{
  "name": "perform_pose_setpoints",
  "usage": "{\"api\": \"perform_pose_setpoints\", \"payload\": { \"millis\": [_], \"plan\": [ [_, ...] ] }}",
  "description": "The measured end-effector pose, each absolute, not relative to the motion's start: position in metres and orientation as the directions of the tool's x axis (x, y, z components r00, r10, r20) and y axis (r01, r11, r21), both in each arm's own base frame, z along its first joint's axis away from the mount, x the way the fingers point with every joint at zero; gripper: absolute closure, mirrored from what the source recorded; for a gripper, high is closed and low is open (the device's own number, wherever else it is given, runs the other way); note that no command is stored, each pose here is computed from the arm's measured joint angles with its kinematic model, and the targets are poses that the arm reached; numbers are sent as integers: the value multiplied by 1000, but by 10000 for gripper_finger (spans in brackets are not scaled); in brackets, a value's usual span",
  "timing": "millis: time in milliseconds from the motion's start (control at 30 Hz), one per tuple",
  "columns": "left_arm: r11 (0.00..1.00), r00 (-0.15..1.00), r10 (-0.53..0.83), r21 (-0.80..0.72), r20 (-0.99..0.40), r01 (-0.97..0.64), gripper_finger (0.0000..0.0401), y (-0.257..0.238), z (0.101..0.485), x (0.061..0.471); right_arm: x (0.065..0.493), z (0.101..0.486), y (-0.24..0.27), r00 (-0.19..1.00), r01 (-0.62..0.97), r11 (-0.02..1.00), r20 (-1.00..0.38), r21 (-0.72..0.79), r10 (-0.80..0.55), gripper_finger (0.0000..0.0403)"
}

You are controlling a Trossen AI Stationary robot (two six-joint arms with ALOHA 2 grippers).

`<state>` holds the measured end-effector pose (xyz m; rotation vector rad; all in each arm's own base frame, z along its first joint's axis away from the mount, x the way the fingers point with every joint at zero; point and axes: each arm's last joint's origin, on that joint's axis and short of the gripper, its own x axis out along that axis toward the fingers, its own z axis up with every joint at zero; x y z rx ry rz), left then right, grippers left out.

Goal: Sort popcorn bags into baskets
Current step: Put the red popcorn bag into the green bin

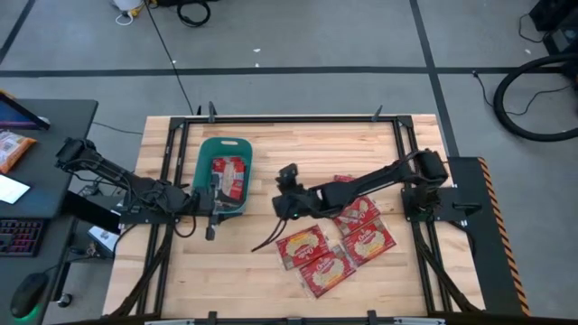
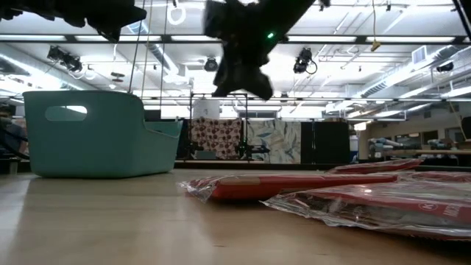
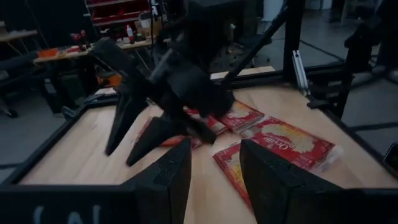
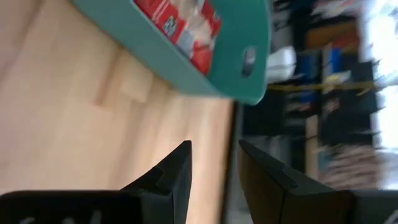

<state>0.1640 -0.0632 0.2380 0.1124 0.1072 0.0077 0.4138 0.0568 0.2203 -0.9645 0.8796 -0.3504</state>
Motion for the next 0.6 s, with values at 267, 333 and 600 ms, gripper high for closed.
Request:
{"api": "perform_pose_setpoints", "payload": {
  "millis": [267,333,600],
  "plan": [
    [977,992,19,212,-127,8,259,-63,236,164,381,227,52,474,-23,746,-664,-665,-578,271],
    [976,990,47,219,-132,-17,259,-61,235,164,374,224,52,423,-21,789,-720,-615,-550,271],
    [965,975,167,228,-147,-131,259,-50,233,167,353,216,59,263,21,858,-825,-514,-500,271]
  ]
}}
